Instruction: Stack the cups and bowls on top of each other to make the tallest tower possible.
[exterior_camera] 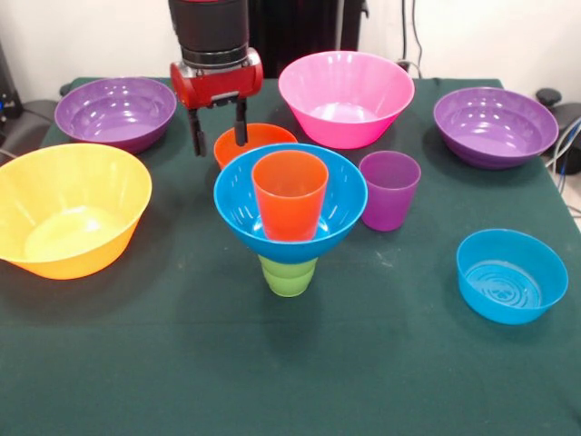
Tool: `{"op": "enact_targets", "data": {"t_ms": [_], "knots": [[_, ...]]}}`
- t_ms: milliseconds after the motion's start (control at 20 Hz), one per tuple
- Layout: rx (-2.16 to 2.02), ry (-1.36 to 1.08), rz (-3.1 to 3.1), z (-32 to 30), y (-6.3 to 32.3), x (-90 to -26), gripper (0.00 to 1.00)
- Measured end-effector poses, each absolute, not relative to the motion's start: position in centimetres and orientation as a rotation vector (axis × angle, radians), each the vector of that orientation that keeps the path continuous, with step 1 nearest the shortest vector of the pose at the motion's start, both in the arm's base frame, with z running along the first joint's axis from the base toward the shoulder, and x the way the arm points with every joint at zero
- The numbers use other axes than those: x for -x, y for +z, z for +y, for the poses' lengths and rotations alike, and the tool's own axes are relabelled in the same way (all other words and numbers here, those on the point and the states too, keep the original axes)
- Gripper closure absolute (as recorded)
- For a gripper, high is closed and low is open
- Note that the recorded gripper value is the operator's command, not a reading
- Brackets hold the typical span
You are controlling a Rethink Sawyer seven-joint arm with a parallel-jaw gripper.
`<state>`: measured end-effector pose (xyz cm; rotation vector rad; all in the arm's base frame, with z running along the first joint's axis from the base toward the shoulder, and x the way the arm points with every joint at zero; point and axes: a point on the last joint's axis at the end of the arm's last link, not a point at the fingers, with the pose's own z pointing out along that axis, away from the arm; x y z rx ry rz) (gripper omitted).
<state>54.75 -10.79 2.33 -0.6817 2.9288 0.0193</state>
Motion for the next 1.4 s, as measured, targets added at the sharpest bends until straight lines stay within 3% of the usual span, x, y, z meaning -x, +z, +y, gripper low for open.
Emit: {"op": "enact_targets", "data": {"t_ms": [1400], "knots": [[0.864,-0.076,3.006,-10.6,-0.9,-50.4,0.0]]}}
